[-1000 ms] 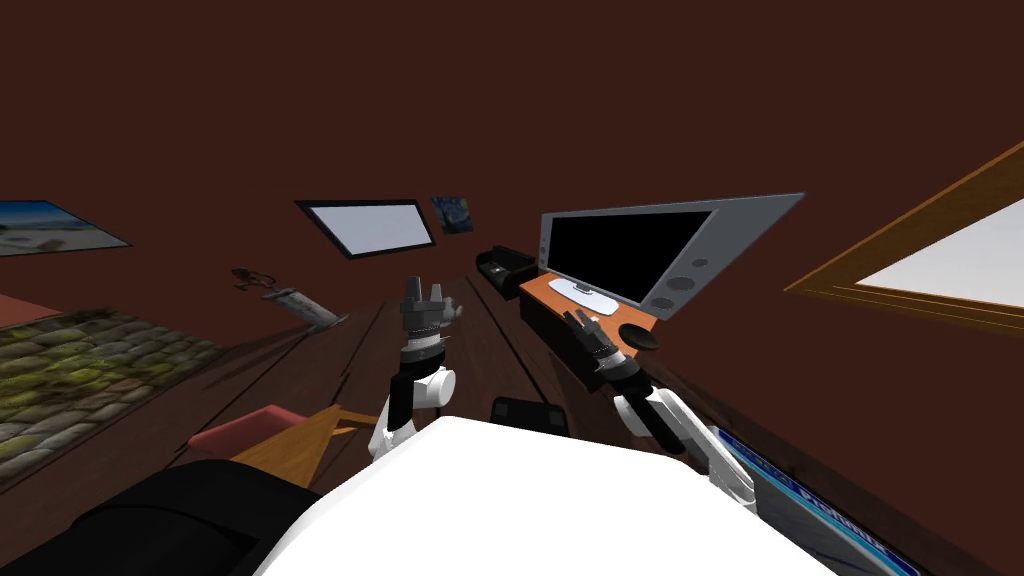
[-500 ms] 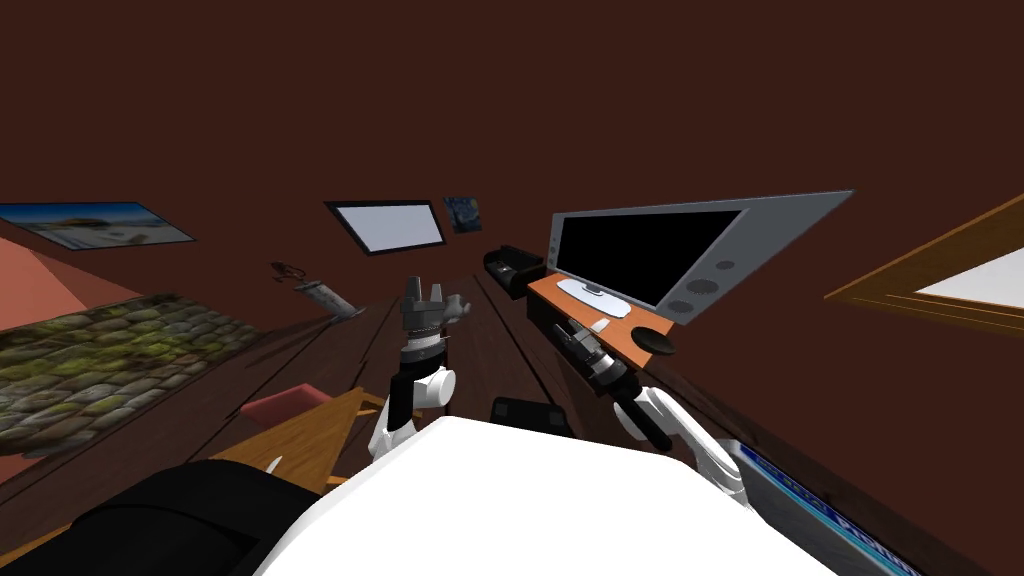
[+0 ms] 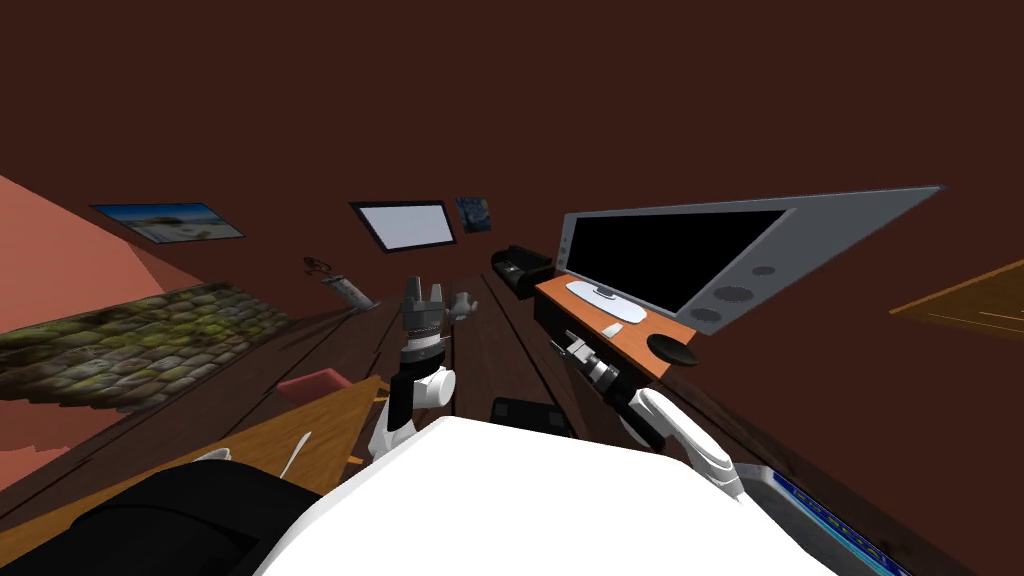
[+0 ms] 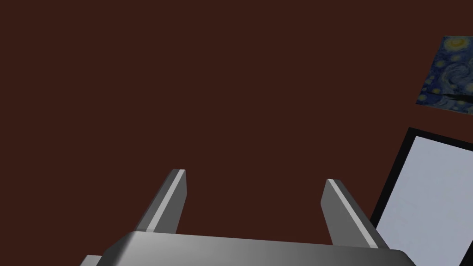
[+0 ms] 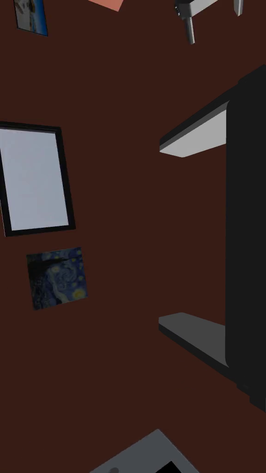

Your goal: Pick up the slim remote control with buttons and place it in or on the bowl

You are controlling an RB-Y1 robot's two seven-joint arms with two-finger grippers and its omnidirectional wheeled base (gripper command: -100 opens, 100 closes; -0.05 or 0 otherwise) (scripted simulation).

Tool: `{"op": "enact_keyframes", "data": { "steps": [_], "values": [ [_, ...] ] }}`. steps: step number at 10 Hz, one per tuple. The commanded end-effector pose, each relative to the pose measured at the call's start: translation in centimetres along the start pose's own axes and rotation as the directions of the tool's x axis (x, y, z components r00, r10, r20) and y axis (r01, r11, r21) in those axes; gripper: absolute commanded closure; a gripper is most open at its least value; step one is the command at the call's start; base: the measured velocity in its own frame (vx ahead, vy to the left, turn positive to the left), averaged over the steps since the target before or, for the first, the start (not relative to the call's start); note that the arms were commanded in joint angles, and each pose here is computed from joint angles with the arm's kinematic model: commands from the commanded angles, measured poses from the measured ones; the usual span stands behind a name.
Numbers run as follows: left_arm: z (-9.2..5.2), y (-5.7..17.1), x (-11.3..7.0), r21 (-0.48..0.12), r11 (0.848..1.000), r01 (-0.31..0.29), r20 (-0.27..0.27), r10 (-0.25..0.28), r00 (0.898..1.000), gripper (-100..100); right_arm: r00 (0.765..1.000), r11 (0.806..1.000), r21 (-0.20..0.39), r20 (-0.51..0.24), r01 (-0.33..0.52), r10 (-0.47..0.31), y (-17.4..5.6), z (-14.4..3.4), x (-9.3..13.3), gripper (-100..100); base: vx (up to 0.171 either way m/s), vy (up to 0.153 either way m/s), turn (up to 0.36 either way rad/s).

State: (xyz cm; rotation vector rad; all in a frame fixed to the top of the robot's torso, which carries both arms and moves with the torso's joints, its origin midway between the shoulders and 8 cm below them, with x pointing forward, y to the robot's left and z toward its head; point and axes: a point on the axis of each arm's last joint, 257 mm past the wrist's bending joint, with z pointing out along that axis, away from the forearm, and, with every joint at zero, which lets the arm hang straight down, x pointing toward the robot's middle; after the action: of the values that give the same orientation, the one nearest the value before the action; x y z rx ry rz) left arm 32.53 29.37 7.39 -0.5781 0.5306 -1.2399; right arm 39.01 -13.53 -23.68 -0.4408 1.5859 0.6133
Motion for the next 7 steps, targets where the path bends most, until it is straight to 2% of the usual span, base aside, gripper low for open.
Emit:
{"op": "enact_keyframes", "data": {
  "steps": [1,2,3,4,5,6,7],
  "values": [
    [0.0,0.0,0.0,0.000,1.000,0.000,0.000,0.000,1.000,0,0.997,0.998,-0.009,-0.050,0.055,-0.055,0.5,-0.3,1.8,-100,0.020,0.030,0.075],
    [0.0,0.0,0.0,0.000,1.000,0.000,0.000,0.000,1.000,0,0.985,0.994,-0.026,-0.130,0.110,-0.112,0.2,-1.1,5.0,-100,0.033,0.030,0.175],
    [0.0,0.0,0.0,0.000,1.000,0.000,0.000,0.000,1.000,0,0.981,0.990,-0.033,-0.140,0.134,-0.137,0.2,-1.2,5.2,-100,0.032,0.020,0.091],
    [0.0,0.0,0.0,0.000,1.000,0.000,0.000,0.000,1.000,0,0.954,0.979,-0.062,-0.221,0.193,-0.202,-0.2,-2.4,8.4,-100,0.047,0.017,0.127],
    [0.0,0.0,0.0,0.000,1.000,0.000,0.000,0.000,1.000,0,0.949,0.975,-0.067,-0.227,0.209,-0.219,-0.2,-2.5,8.6,-100,0.045,0.011,0.082],
    [0.0,0.0,0.0,0.000,1.000,0.000,0.000,0.000,1.000,0,0.911,0.959,-0.104,-0.301,0.262,-0.282,-0.6,-4.0,11.8,-100,0.061,0.000,0.166],
    [0.0,0.0,0.0,0.000,1.000,0.000,0.000,0.000,1.000,0,0.903,0.954,-0.113,-0.308,0.279,-0.301,-0.8,-4.2,11.9,-100,0.055,-0.003,0.103]
  ]
}}
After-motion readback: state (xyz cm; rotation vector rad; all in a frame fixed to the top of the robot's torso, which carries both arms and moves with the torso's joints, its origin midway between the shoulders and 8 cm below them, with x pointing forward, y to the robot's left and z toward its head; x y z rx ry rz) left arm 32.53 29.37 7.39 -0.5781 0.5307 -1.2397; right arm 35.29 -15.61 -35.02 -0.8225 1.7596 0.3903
